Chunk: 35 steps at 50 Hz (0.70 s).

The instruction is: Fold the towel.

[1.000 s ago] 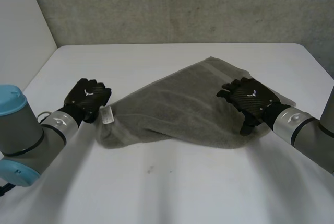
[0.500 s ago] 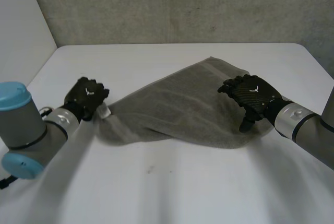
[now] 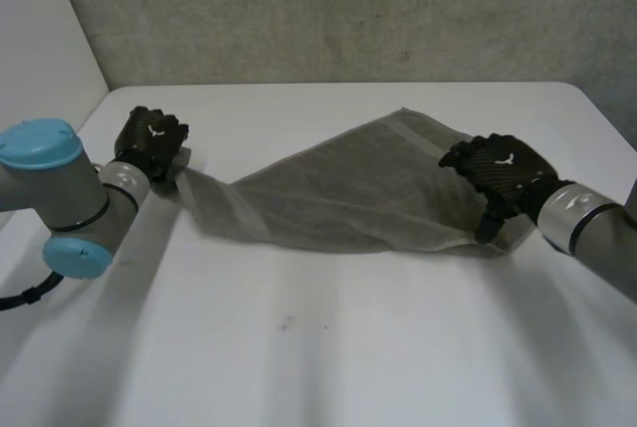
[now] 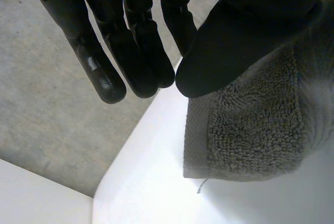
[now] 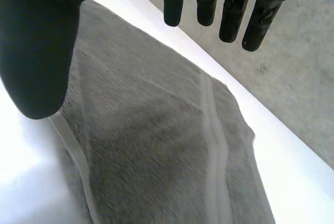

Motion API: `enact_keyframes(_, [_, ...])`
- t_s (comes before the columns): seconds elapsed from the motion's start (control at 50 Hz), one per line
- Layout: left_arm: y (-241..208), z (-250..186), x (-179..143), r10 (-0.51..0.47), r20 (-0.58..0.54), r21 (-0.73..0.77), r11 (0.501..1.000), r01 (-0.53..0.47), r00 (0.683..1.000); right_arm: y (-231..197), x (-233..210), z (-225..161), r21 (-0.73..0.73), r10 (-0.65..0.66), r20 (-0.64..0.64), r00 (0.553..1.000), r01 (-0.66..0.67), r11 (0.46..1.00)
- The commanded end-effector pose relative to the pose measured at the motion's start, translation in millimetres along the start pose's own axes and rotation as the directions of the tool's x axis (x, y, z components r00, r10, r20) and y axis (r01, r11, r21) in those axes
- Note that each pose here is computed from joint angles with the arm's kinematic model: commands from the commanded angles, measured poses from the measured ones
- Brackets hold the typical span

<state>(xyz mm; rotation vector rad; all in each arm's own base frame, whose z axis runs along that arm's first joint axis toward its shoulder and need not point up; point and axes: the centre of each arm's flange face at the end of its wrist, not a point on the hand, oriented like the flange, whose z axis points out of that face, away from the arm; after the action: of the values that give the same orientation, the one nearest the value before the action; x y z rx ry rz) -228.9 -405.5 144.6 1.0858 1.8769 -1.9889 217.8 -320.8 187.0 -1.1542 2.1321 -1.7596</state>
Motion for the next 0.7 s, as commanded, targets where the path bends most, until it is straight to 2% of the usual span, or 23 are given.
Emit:
enact_keyframes(0.02, [-2.7, -19.3, 3.7, -0.008, -0.029, -0.021, 1.0, 0.008, 1.0, 11.9, 30.9, -6.5, -0.159, 0.03, 0.018, 0.999, -0.027, 0.987])
enact_keyframes(0.16, [-3.8, -22.1, 3.5, -0.012, -0.03, -0.022, 1.0, 0.011, 0.999, 28.0, 22.5, -8.7, -0.231, 0.064, 0.059, 0.996, -0.049, 0.972])
enact_keyframes(0.3, [-3.7, -20.2, 3.1, -0.009, -0.027, -0.019, 1.0, 0.009, 1.0, 46.0, 10.5, -2.6, -0.273, 0.19, 0.079, 0.979, -0.162, 0.948])
enact_keyframes(0.42, [-2.9, -20.4, 3.8, -0.011, -0.029, -0.021, 1.0, 0.011, 1.0, 50.4, 10.6, 2.1, -0.257, 0.197, 0.072, 0.978, -0.173, 0.951])
enact_keyframes(0.56, [-1.7, -21.5, 5.1, -0.013, -0.033, -0.026, 1.0, 0.012, 0.999, 58.1, 14.2, 15.1, -0.215, 0.262, 0.034, 0.965, -0.249, 0.944])
enact_keyframes(0.7, [-1.0, -22.6, 5.7, -0.02, -0.035, -0.032, 0.999, 0.019, 0.999, 59.5, 4.8, 22.2, -0.201, 0.262, 0.054, 0.963, -0.247, 0.948])
